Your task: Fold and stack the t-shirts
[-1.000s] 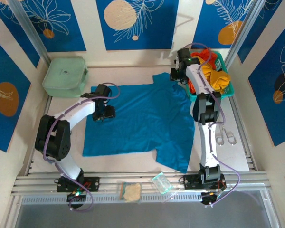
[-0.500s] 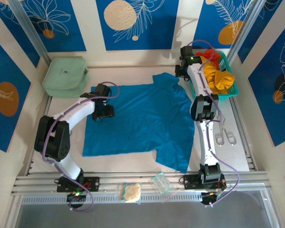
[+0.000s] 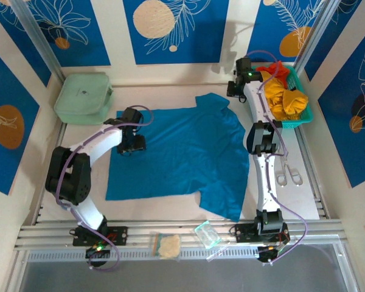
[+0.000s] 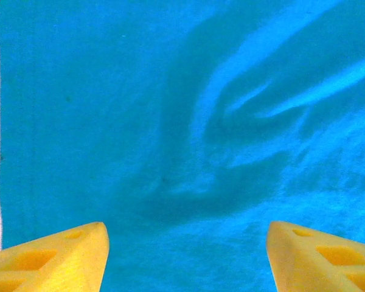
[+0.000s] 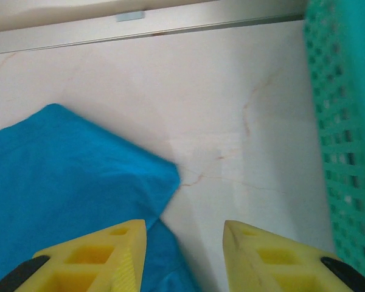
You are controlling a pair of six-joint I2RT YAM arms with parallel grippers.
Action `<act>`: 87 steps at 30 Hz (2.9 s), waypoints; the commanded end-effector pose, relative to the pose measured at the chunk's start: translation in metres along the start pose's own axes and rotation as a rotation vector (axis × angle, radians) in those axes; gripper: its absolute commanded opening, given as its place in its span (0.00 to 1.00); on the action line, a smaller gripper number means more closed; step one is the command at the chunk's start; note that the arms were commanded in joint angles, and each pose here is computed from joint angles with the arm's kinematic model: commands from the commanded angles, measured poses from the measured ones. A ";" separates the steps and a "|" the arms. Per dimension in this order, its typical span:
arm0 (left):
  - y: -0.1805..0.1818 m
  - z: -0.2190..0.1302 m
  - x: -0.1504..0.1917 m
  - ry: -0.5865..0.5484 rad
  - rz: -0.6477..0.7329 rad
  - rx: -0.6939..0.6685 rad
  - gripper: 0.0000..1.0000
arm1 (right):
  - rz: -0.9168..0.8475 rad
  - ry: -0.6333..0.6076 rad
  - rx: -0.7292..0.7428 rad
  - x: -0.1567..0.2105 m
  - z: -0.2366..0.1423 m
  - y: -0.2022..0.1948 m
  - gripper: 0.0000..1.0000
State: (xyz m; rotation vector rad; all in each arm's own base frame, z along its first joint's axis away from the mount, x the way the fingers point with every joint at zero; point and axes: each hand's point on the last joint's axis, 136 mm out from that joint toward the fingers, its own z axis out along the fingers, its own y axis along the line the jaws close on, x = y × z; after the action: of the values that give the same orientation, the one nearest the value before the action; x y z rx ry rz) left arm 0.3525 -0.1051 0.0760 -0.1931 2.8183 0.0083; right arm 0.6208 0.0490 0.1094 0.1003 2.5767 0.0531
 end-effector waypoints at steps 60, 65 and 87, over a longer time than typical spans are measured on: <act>0.085 0.047 0.036 0.213 -0.128 -0.286 0.59 | 0.280 0.521 0.109 0.305 -0.068 -0.002 0.33; 0.086 0.044 0.021 0.176 -0.116 -0.295 0.59 | 0.286 0.475 0.091 0.283 -0.062 -0.004 0.31; 0.016 0.033 -0.118 0.026 -0.090 -0.115 0.73 | -0.075 0.309 -0.115 0.111 -0.035 0.057 0.50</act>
State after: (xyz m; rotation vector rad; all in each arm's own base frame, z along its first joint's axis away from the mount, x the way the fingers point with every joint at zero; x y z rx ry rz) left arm 0.4758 -0.0697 0.1220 -0.3789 2.7023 0.1212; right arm 0.5239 0.1172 0.1394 0.0499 2.6920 0.2689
